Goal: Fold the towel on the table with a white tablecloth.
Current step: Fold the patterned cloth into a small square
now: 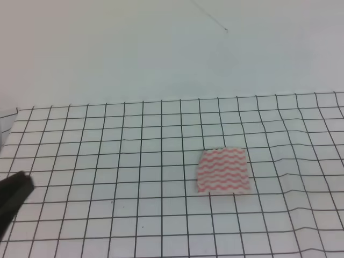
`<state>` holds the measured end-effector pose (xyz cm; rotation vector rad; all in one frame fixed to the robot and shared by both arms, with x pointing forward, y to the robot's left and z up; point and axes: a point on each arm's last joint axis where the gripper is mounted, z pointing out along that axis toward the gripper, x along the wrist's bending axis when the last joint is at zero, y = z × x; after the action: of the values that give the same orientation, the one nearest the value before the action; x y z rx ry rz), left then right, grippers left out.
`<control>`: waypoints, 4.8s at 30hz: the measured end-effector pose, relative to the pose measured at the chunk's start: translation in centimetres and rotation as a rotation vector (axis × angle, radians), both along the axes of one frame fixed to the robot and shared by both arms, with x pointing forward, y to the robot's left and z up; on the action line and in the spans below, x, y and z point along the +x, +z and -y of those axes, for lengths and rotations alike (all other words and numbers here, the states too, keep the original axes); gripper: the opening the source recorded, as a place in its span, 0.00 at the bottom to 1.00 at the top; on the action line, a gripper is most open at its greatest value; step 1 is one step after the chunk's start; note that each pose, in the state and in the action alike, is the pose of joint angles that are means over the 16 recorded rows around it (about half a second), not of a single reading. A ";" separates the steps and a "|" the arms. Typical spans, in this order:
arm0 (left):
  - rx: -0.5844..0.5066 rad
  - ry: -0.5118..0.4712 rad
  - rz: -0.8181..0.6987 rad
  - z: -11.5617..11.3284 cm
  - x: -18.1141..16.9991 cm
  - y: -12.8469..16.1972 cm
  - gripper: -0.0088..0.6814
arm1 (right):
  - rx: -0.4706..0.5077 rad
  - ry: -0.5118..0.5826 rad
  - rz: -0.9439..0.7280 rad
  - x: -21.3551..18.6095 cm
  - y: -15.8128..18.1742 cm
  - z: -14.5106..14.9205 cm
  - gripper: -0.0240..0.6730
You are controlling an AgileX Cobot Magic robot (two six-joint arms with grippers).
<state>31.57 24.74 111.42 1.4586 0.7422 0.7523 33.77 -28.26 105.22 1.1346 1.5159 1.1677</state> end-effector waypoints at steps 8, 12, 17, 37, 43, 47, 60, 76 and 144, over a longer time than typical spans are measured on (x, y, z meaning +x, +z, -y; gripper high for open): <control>-0.007 -0.045 0.112 -1.1 -3.5 -0.5 0.01 | 0.013 0.005 -0.049 -0.6 -2.4 0.0 0.03; 0.001 -0.089 0.102 -1.0 -4.1 -0.7 0.01 | 0.013 0.024 -0.086 -0.7 -3.0 -0.2 0.03; 0.017 -0.147 0.057 -0.6 -4.4 -1.1 0.01 | 0.013 0.041 -0.116 -0.8 -3.5 -0.3 0.03; 0.132 -0.148 0.045 -0.5 -4.2 -2.6 0.01 | 0.015 0.053 -0.134 -0.9 -3.7 -0.5 0.03; 0.140 -0.001 0.011 -1.7 -3.7 -5.2 0.01 | 0.015 0.053 -0.135 -0.9 -3.7 -0.5 0.03; 0.129 0.107 -0.010 -2.6 -3.5 -7.4 0.01 | 0.015 0.054 -0.136 -0.9 -3.7 -0.5 0.03; -0.034 0.209 -0.215 -3.2 -3.1 -14.4 0.01 | 0.014 0.058 -0.143 -0.9 -3.7 -0.5 0.03; -0.089 0.184 -0.264 -2.9 -2.9 -15.9 0.01 | 0.014 0.058 -0.143 -0.9 -3.7 -0.5 0.03; -0.110 0.339 -0.268 -3.7 -2.7 -15.4 0.01 | 0.074 -0.061 -0.054 -4.6 -9.2 1.1 0.03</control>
<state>28.90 28.40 96.01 1.3641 1.2393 0.7635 29.15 -29.33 96.02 1.2626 1.4791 1.1684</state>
